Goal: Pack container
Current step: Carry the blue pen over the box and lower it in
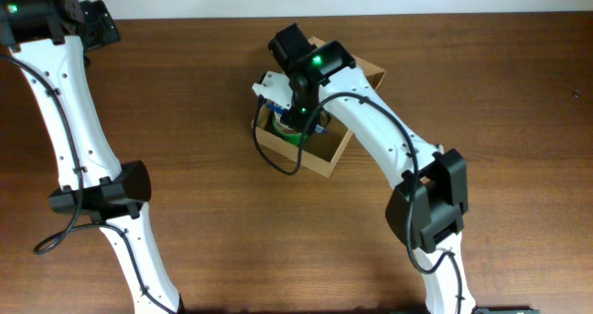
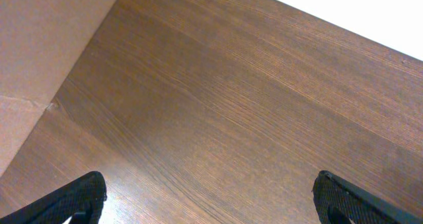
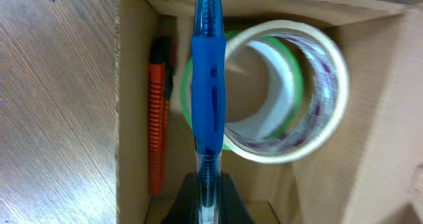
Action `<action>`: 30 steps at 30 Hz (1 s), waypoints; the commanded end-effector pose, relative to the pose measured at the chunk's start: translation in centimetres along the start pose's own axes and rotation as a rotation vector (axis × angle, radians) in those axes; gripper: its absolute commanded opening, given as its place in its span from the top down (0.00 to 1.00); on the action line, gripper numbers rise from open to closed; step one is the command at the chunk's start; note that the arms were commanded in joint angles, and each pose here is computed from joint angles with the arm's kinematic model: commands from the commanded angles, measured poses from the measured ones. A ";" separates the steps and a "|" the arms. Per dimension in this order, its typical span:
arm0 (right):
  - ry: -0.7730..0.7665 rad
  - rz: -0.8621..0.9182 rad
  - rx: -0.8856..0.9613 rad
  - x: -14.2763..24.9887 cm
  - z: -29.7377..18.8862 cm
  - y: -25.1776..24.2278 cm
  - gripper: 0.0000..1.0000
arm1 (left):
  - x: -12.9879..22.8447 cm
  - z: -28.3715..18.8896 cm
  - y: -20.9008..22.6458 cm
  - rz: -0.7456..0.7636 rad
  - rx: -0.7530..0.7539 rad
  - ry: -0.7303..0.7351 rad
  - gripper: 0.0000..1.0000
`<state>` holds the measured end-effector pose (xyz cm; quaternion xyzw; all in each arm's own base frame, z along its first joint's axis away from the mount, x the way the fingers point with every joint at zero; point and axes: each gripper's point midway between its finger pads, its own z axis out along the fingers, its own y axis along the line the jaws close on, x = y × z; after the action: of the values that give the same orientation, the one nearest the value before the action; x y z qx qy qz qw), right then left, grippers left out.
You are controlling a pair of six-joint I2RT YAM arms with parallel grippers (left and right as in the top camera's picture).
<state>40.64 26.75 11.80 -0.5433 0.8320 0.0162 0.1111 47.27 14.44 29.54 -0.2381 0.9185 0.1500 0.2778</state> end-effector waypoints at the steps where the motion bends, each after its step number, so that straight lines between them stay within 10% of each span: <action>1: 0.022 -0.014 -0.061 -0.5 2.2 1.9 0.96 | -0.2 -0.9 0.5 0.000 -0.002 -0.016 0.00; 19: 0.109 -0.012 -0.139 2.0 5.8 4.3 0.96 | -0.2 -0.9 0.5 0.000 -0.002 -0.016 0.00; 21: 0.101 0.007 -0.131 1.8 5.9 4.1 0.78 | -0.2 -0.9 0.5 0.000 -0.002 -0.016 0.00; 30: 0.110 0.034 0.197 2.3 -1.7 -1.2 0.70 | -0.2 -0.9 0.5 0.000 -0.002 -0.016 0.00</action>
<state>38.75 26.04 6.27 -0.5355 0.8432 -0.0081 0.0470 47.27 14.44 29.54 -0.2381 0.9185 0.1500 0.2778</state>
